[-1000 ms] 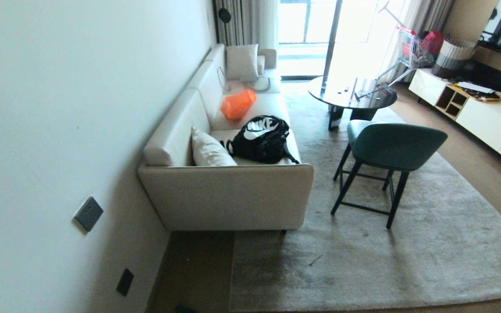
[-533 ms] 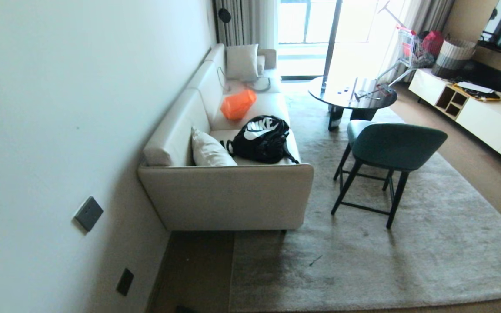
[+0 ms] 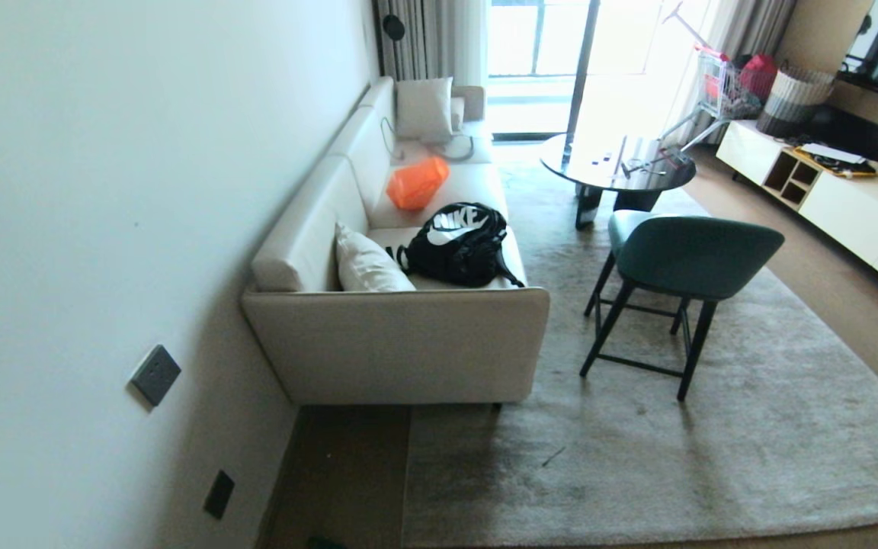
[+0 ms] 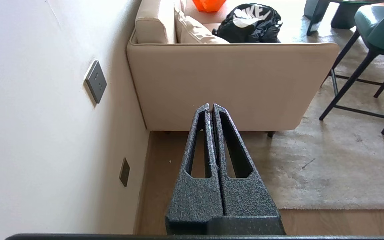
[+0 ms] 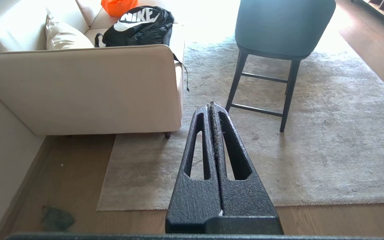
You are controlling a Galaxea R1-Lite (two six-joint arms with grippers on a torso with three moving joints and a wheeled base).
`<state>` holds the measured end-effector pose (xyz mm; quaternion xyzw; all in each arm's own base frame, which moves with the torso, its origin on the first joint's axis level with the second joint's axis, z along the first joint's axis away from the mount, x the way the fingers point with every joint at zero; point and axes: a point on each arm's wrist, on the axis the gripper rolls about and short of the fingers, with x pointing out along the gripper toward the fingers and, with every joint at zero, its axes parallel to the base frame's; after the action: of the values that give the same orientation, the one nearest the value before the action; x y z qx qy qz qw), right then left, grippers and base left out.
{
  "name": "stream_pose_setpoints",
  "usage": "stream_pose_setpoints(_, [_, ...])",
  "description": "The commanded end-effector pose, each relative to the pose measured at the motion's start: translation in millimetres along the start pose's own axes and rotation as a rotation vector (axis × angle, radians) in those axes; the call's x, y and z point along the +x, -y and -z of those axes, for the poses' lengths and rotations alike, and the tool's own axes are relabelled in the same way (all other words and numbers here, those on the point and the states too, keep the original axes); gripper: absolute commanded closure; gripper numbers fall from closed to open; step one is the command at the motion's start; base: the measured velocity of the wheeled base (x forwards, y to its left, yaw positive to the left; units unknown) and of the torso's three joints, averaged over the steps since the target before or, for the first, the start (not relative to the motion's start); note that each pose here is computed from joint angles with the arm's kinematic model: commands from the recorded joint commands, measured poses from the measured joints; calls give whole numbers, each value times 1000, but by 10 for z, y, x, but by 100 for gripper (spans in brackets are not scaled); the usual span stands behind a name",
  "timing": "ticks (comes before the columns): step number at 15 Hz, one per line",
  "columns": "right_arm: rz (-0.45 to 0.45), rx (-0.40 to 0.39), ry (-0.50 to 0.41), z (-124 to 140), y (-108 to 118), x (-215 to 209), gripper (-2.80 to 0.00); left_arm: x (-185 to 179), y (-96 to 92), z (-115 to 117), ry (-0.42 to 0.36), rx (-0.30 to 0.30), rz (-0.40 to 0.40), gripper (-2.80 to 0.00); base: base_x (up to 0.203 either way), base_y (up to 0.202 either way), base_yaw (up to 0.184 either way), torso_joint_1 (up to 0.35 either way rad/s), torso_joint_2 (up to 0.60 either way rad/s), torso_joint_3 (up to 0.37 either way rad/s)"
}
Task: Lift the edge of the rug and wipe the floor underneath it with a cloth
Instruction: Pick up the rag
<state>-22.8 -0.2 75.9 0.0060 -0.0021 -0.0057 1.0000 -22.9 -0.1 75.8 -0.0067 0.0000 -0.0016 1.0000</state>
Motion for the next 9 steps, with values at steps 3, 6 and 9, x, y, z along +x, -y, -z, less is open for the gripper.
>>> stream_pose_setpoints(3, [-1, 0, -1, -1, 0, 1, 0, 0, 0, 0, 0, 0, 0, 0, 0, 0, 0, 0, 0, 0])
stream_pose_setpoints(6, [-1, 0, -1, -1, 0, 1, 0, 0, 0, 0, 0, 0, 0, 0, 0, 0, 0, 0, 0, 0])
stream_pose_setpoints(9, [0, 2, -1, -1, 0, 1, 0, 0, 0, 0, 0, 0, 0, 0, 0, 0, 0, -64, 115, 80])
